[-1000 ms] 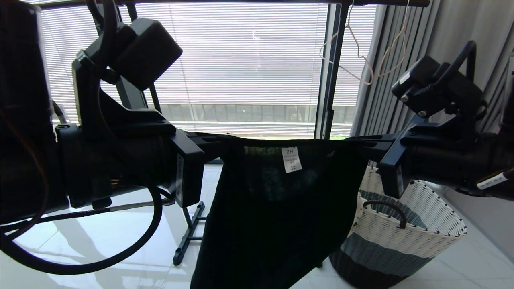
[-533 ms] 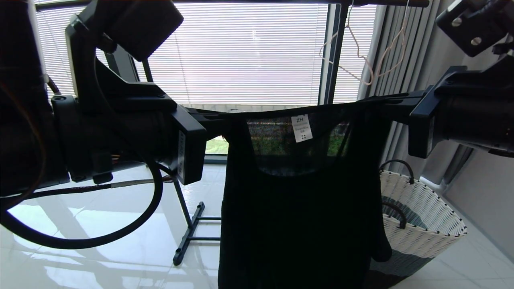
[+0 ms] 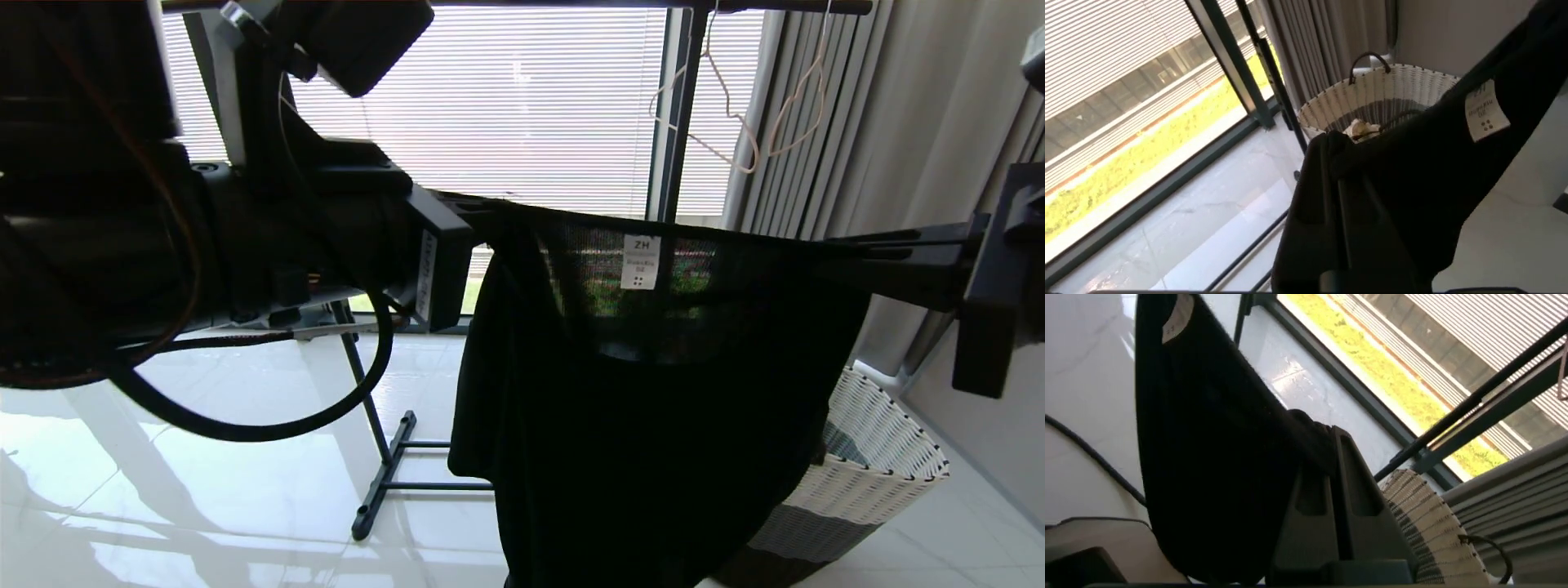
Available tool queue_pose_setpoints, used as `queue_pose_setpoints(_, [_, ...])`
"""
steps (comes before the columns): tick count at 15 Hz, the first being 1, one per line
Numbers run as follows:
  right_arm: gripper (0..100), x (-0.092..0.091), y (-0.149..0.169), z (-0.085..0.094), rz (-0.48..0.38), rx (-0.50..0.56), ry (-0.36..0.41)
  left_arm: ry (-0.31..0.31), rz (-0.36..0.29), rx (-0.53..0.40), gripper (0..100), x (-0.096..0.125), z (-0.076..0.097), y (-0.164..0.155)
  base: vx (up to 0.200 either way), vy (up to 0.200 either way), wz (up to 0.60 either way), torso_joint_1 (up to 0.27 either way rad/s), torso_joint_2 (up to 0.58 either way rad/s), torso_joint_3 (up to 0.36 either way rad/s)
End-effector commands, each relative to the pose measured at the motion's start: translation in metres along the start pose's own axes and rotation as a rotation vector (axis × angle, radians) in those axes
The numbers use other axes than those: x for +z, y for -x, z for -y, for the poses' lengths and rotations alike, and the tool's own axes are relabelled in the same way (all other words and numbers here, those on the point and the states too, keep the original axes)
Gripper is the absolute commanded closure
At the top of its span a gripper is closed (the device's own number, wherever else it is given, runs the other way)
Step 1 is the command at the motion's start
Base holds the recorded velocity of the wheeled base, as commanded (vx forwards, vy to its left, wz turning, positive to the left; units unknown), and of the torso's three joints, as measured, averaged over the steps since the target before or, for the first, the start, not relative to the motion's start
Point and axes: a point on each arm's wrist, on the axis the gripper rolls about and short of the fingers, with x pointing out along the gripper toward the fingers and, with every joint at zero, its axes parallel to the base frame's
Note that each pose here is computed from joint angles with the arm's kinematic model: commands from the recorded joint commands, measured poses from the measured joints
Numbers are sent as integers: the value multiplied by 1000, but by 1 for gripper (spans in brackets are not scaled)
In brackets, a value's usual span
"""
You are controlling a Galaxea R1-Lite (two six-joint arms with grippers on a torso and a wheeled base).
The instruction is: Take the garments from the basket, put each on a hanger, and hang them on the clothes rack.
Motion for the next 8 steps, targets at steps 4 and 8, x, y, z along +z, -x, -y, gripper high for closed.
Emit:
queue_pose_setpoints(4, [100, 3, 19, -23, 16, 102, 36, -4, 56, -19, 100, 18, -7, -39, 0, 0, 0, 0, 0, 0])
queue_pose_setpoints(8, [100, 7, 9, -18, 15, 69, 23, 1, 16, -30, 100, 13, -4, -19, 0, 0, 0, 0, 0, 0])
